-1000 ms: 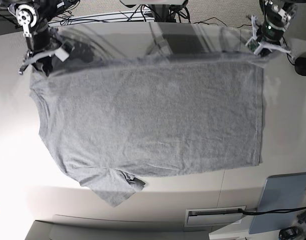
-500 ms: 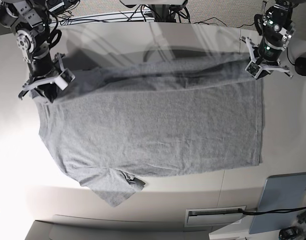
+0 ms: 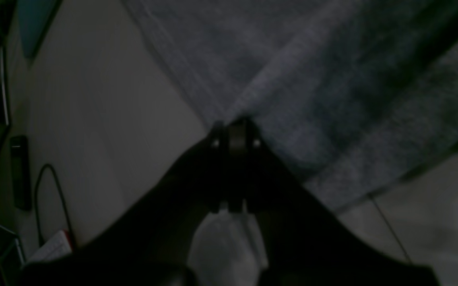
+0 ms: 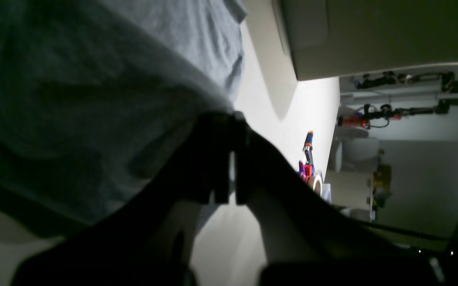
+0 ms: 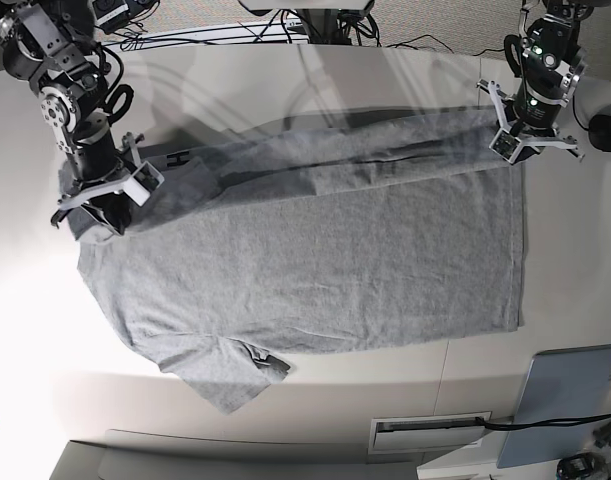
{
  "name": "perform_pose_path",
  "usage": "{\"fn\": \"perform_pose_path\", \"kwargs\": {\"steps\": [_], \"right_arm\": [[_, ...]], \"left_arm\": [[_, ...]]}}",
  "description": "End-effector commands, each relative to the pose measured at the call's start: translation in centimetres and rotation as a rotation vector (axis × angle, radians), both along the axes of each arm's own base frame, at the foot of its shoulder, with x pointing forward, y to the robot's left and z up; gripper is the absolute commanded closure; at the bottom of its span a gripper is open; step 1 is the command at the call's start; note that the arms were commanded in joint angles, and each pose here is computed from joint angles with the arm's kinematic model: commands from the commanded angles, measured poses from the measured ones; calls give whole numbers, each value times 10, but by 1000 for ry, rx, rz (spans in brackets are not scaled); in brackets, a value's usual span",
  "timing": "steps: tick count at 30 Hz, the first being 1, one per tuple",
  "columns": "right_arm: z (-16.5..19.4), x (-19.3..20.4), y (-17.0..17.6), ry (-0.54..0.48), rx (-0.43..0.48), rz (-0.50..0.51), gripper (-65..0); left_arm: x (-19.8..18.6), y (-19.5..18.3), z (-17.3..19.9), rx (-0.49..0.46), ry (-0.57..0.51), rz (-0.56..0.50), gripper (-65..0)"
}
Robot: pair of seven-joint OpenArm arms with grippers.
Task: Fold the T-shirt properly
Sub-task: 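Lift the gripped edge with both grippers and pull the shirt toward the arms, then keep dragging the shirt with both grippers and lay it flat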
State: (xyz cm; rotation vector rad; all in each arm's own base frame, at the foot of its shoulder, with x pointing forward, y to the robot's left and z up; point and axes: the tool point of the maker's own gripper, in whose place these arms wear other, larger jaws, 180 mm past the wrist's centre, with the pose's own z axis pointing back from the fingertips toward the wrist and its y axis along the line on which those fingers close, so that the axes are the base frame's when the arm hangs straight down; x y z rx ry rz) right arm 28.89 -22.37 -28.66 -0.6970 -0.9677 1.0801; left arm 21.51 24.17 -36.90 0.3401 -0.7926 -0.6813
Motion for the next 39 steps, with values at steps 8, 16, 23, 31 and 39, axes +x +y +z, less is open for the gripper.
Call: {"fn": "perform_pose_path", "kwargs": {"steps": [8,16,23,31,39], "right_arm": [[1,5,-17,-16,-42,-32,0],[1,5,-17,-14,-44,-36,0],[1,5,-18,-14,-45,-40,0],[3,6,-20,-28,-40,-58,0],[2,5,-25,-19,-50,-81,-121]], "left_arm": [[36,3,29,14,-117,-6,0],[52,2,42,0,-165,-2,0],[53,2,42,-1,-166,-3,0],[53,1,43,-4,-171,-7,0],[52,-3,42,-57,-167,4,-103]]}}
